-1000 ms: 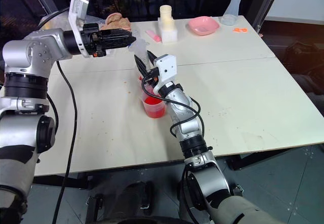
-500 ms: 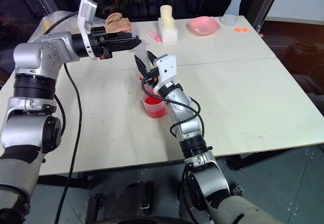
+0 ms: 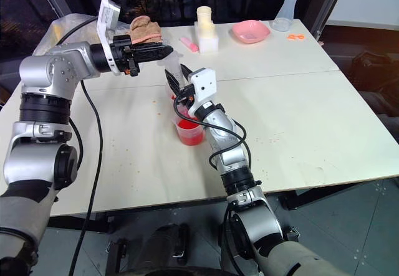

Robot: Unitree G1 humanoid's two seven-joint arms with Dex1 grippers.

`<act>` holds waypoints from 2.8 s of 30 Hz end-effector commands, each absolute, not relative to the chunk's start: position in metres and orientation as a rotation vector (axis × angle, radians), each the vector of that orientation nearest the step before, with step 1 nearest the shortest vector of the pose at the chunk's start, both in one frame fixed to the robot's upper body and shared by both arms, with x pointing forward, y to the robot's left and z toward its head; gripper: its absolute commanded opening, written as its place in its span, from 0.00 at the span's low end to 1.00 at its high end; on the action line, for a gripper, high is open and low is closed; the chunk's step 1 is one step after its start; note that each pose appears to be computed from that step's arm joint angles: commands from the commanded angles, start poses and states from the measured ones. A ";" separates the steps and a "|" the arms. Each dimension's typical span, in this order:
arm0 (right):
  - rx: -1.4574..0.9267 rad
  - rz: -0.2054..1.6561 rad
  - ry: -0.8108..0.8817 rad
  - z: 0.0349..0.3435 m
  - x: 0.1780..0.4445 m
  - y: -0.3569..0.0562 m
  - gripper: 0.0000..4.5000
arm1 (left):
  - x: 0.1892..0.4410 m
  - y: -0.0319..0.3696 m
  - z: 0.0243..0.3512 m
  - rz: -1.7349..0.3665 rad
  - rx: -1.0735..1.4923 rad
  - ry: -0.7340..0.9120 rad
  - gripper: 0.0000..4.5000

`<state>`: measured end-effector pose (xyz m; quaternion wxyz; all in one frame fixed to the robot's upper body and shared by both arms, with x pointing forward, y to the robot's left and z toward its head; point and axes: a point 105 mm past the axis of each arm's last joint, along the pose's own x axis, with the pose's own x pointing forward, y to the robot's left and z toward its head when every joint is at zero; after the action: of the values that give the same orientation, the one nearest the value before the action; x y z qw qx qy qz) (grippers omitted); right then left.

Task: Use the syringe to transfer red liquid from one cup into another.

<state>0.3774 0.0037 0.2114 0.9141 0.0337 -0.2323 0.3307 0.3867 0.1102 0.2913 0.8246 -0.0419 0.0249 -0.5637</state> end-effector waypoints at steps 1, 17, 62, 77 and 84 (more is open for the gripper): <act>0.069 0.712 -0.553 0.231 0.369 0.012 0.29 | 0.382 0.110 0.295 -1.215 -0.087 0.038 0.00; 0.083 0.727 -0.520 0.222 0.374 0.019 0.29 | 0.389 0.113 0.315 -1.167 -0.068 -0.045 0.00; 0.035 0.709 -0.438 0.193 0.404 0.015 0.29 | 0.385 0.113 0.361 -1.160 -0.047 -0.193 0.00; 0.027 0.707 -0.426 0.187 0.403 0.013 0.29 | 0.387 0.114 0.369 -1.157 -0.049 -0.218 0.00; 0.026 0.707 -0.425 0.187 0.403 0.013 0.29 | 0.387 0.113 0.370 -1.159 -0.049 -0.219 0.00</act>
<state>0.4022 0.0096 0.2098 0.9092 0.0232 -0.2458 0.3352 0.4038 0.1134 0.3112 0.8472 -0.0458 0.0011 -0.5293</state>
